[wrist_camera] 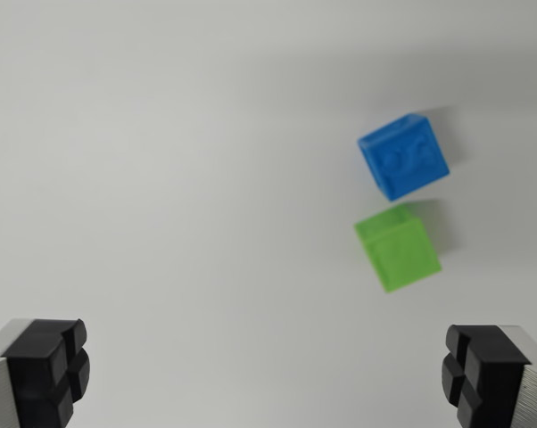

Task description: Stack cube

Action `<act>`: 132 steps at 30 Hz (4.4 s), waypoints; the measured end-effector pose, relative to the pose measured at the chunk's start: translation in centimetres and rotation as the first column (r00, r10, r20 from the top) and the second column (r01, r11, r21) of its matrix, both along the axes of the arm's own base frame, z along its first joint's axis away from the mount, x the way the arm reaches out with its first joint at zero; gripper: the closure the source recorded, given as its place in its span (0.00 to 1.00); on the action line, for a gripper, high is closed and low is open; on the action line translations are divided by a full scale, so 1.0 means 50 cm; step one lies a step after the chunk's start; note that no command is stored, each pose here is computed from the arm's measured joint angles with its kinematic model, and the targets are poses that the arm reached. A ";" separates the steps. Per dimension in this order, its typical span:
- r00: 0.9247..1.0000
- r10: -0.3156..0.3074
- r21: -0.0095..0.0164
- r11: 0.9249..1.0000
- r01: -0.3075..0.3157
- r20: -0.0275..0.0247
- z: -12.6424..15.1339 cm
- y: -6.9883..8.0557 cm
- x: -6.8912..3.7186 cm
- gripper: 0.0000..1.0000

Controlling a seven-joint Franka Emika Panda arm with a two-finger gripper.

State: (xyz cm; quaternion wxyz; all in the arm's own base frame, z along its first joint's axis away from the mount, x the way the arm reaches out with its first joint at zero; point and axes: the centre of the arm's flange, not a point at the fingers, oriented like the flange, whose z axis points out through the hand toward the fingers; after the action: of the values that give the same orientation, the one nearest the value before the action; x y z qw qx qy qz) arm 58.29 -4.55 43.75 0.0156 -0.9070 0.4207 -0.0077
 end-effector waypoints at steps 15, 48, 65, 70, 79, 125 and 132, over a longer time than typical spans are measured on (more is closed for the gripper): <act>0.998 0.055 -0.003 0.998 -0.055 -0.004 -0.052 -0.028 0.002 0.00; 0.963 0.269 -0.012 0.963 -0.270 -0.021 -0.261 -0.138 0.012 0.00; 0.924 0.381 -0.016 0.924 -0.381 -0.031 -0.390 -0.202 0.016 0.00; 0.923 0.385 -0.018 0.923 -0.385 -0.030 -0.428 -0.200 0.017 0.00; 0.922 0.387 -0.020 0.922 -0.388 -0.033 -0.506 -0.200 0.015 0.00; 0.921 0.389 -0.022 0.921 -0.390 -0.033 -0.645 -0.200 0.016 1.00; 0.921 0.388 -0.022 0.921 -0.389 -0.033 -0.644 -0.200 0.016 1.00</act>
State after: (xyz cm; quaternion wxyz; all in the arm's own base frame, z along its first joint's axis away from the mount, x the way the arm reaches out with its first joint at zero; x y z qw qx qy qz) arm 59.07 -14.56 11.53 -0.0019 -0.9726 0.2324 0.0021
